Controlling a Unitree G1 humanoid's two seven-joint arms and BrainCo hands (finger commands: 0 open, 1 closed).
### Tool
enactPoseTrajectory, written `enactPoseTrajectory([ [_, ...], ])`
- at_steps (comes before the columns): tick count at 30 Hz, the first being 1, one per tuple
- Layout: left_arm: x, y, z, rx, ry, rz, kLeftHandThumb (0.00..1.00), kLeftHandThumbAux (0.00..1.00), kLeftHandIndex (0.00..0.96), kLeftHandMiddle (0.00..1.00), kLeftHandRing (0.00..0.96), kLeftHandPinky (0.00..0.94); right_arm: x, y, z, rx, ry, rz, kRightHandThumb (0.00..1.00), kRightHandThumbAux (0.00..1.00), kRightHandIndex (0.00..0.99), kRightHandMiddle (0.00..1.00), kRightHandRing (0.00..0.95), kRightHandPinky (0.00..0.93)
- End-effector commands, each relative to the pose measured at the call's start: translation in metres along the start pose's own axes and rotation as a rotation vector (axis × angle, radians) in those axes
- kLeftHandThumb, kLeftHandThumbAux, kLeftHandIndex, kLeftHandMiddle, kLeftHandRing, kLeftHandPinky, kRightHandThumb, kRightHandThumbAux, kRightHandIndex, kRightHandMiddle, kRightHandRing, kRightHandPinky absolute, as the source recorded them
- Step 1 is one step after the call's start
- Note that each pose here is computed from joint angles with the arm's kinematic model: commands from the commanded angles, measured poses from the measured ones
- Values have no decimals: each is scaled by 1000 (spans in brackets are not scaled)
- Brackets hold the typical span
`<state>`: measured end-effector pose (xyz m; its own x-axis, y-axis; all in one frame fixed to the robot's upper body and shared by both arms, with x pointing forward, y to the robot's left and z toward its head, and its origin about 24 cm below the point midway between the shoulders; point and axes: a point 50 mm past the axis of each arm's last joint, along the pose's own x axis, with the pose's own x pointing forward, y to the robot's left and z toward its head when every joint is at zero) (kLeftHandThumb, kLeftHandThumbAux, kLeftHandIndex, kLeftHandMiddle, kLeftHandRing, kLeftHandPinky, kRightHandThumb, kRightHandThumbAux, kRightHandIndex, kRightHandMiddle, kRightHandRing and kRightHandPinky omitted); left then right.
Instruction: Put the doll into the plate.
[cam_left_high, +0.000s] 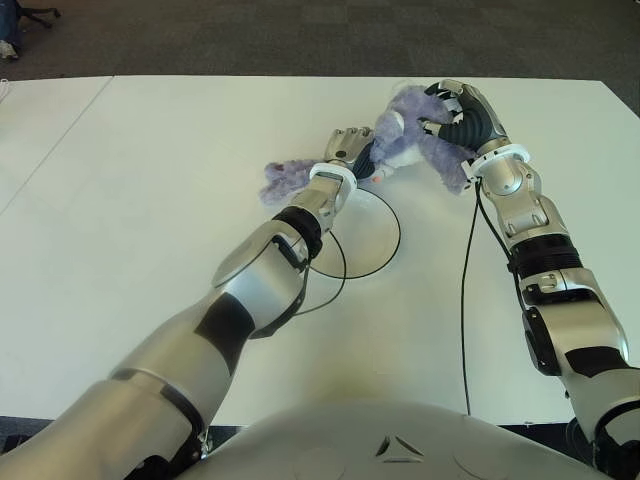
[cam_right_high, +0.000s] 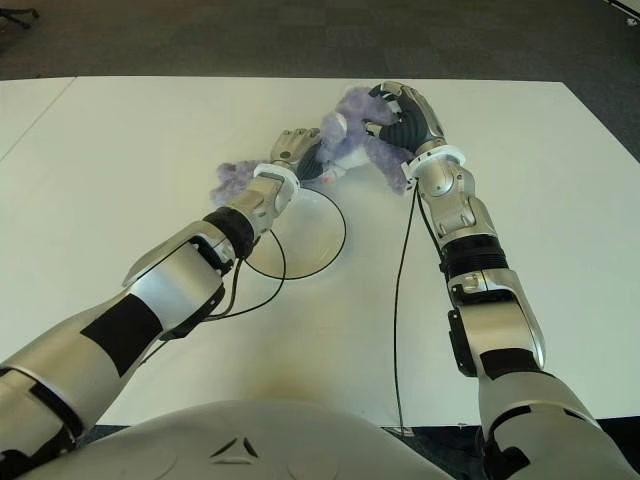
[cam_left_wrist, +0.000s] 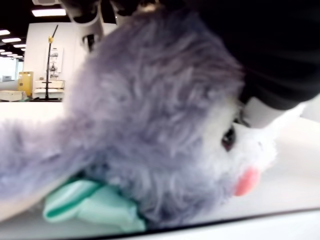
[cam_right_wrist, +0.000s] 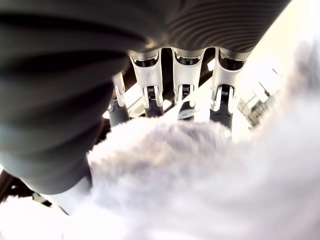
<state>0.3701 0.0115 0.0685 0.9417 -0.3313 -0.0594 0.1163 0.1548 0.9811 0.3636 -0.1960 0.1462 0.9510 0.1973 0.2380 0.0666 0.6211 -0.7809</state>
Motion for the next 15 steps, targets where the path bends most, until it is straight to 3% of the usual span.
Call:
enactPoseTrajectory([
  [1,-3,-8,-8,-62,71,-39,849,666,401,542,771,818,-1,-5,4,9,-19,-6,682,728,437,864,863,848],
  [15,3,11,-23,-60,65,2,853,666,400,547,821,836,-1,-16,8,-5,-14,-22,682,727,437,862,862,852],
])
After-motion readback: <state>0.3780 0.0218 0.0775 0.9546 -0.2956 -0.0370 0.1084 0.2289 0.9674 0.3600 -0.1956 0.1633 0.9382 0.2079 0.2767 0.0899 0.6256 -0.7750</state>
